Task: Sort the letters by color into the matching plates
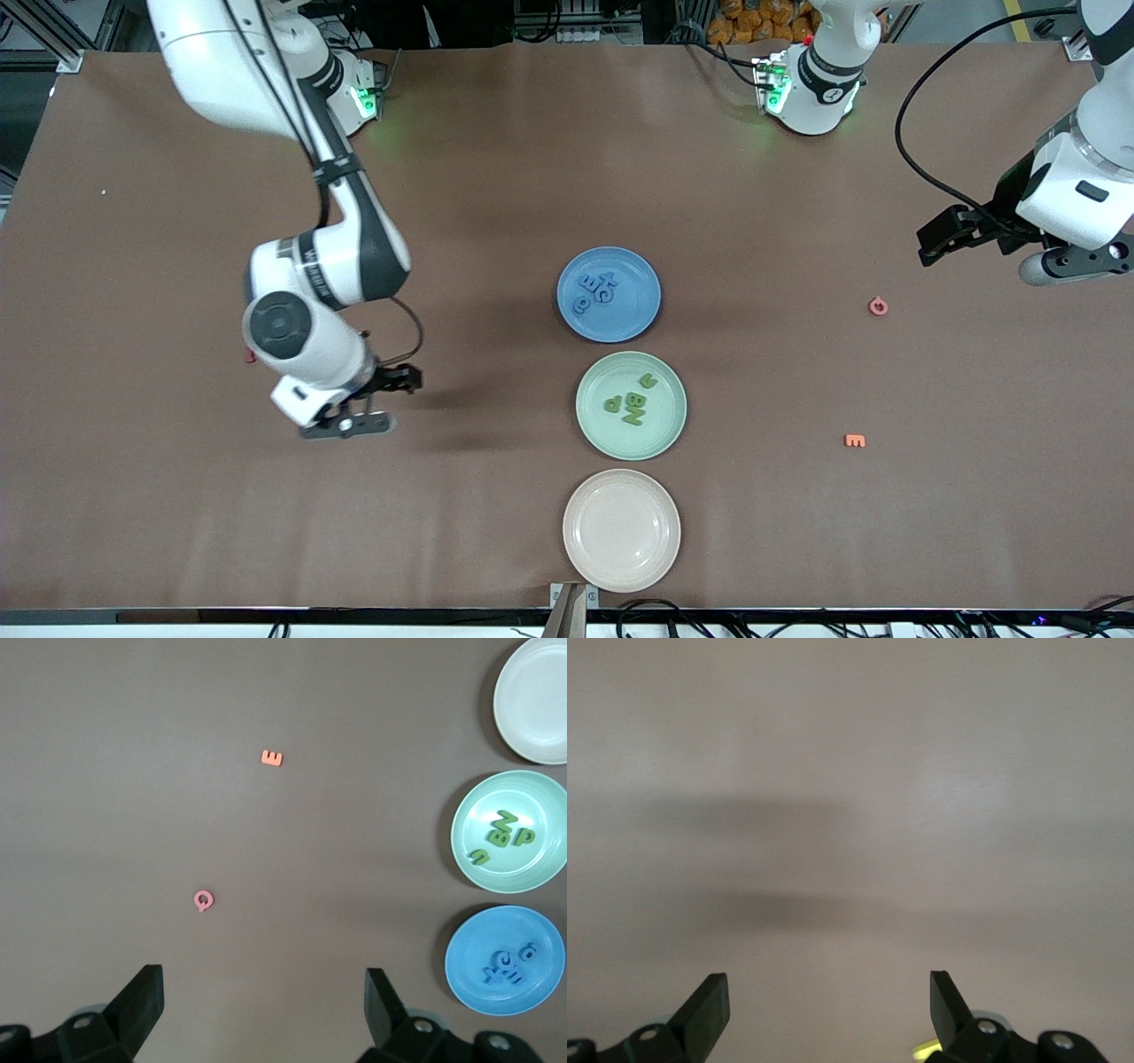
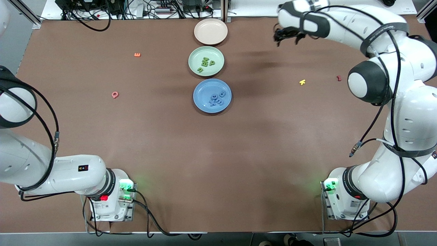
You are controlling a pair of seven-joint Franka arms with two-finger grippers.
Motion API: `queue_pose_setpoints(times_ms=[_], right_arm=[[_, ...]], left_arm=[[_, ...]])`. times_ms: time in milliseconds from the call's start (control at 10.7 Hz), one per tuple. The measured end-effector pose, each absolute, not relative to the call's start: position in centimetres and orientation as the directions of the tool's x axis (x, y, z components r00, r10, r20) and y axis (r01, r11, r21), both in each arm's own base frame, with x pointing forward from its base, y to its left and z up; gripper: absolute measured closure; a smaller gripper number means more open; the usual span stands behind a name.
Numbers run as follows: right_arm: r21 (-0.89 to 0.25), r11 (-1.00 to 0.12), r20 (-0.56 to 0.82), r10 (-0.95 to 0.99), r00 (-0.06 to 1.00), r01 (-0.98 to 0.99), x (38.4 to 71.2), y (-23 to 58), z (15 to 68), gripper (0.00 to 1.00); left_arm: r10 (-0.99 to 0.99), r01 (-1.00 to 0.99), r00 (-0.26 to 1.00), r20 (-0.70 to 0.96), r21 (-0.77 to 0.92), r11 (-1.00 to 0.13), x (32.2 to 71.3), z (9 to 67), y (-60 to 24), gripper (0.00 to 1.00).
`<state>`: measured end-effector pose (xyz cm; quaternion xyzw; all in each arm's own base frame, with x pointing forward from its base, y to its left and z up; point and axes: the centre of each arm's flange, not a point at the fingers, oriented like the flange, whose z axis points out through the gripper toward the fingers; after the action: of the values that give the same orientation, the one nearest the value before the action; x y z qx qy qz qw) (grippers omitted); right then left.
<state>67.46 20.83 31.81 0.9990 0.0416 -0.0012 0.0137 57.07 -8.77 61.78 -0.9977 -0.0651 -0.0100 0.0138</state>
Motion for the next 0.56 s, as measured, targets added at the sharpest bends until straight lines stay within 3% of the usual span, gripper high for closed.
queue_pose_setpoints(times_ms=[563], right_arm=[[0.076,-0.997,0.046,0.01,0.999,0.006,71.2,2.1,35.1,0.0]], left_arm=[[0.141,0.136,0.987,0.077,0.072,-0.988,58.6,62.2,-8.5,0.0]])
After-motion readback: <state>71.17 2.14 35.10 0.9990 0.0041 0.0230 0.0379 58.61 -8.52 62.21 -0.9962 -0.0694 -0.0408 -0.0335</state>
